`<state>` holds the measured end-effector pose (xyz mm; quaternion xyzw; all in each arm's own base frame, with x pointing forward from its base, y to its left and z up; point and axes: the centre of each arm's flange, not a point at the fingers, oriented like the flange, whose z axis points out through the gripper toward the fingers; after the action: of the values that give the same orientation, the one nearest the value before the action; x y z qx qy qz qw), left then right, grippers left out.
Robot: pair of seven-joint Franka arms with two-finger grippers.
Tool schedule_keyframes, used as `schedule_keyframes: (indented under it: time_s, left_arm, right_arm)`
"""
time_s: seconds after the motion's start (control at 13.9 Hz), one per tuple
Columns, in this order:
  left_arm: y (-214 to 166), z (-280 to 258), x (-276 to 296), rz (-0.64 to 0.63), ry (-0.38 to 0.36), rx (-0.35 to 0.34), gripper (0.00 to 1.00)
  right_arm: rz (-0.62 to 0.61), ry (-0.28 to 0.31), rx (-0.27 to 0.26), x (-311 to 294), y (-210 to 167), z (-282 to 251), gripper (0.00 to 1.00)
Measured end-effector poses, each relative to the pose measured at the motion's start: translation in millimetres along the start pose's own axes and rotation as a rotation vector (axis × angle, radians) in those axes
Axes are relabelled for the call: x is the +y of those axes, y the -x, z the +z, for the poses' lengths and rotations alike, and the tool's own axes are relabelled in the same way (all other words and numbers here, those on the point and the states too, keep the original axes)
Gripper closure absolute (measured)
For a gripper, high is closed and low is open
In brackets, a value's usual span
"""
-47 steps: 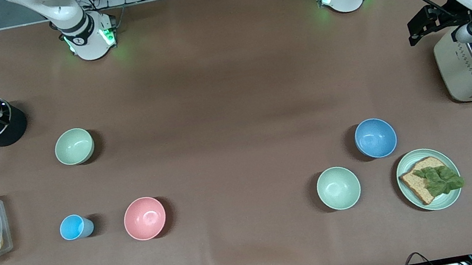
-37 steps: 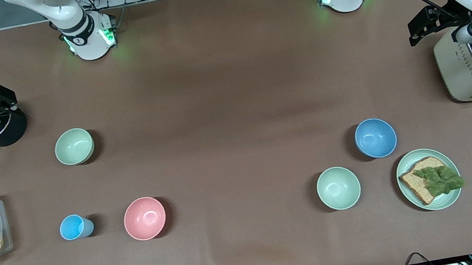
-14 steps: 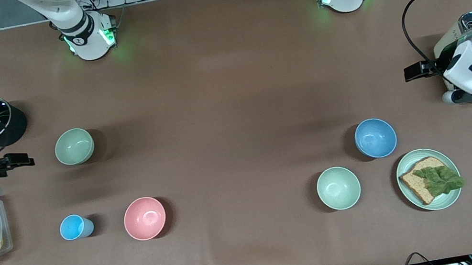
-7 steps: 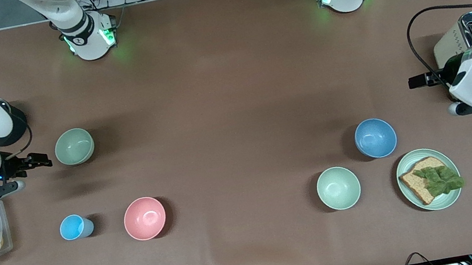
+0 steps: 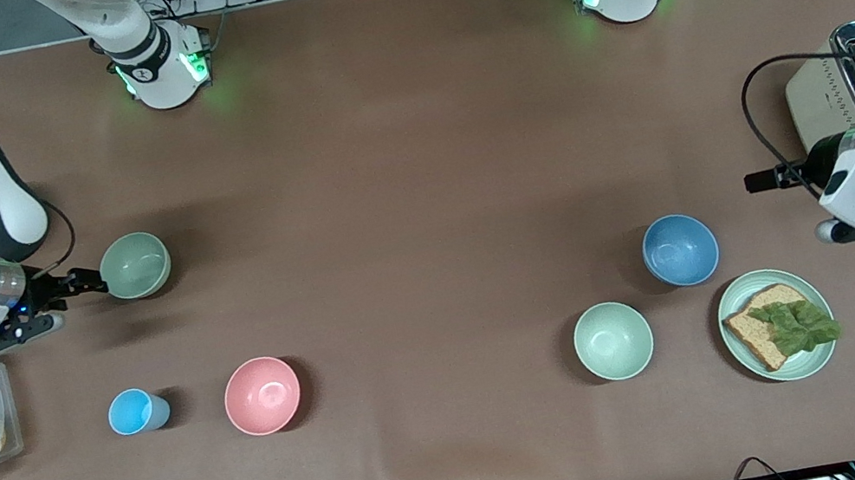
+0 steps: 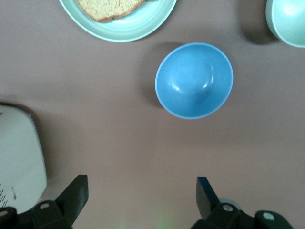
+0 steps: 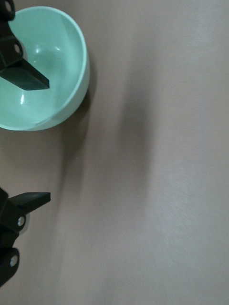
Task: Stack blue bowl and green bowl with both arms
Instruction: 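Lower the right gripper onto the green bowl while the left gripper grasps the blue bowl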
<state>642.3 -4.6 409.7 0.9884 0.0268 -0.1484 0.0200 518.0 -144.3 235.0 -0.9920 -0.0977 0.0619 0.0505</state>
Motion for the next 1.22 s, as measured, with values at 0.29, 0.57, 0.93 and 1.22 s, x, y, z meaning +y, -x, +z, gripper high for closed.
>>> schedule_keyframes:
  time_s: [0.29, 0.57, 0.93, 1.22]
  left_arm:
    - [-23, 33, -1, -0.002, 0.004, -0.004, 0.00]
    - [-35, 49, 0, -0.001, 0.007, 0.013, 0.00]
    - [-49, 69, 0, -0.002, 0.010, 0.028, 0.00]
    - [-55, 85, 0, -0.003, 0.012, 0.059, 0.00]
  right_arm:
    - [-0.023, -0.016, -0.024, -9, 9, 17, 0.23]
    - [-0.056, -0.025, -0.010, -10, 13, 28, 0.47]
    - [-0.061, -0.049, 0.000, -10, 13, 34, 0.93]
    - [-0.061, -0.065, -0.002, -16, 9, 26, 0.96]
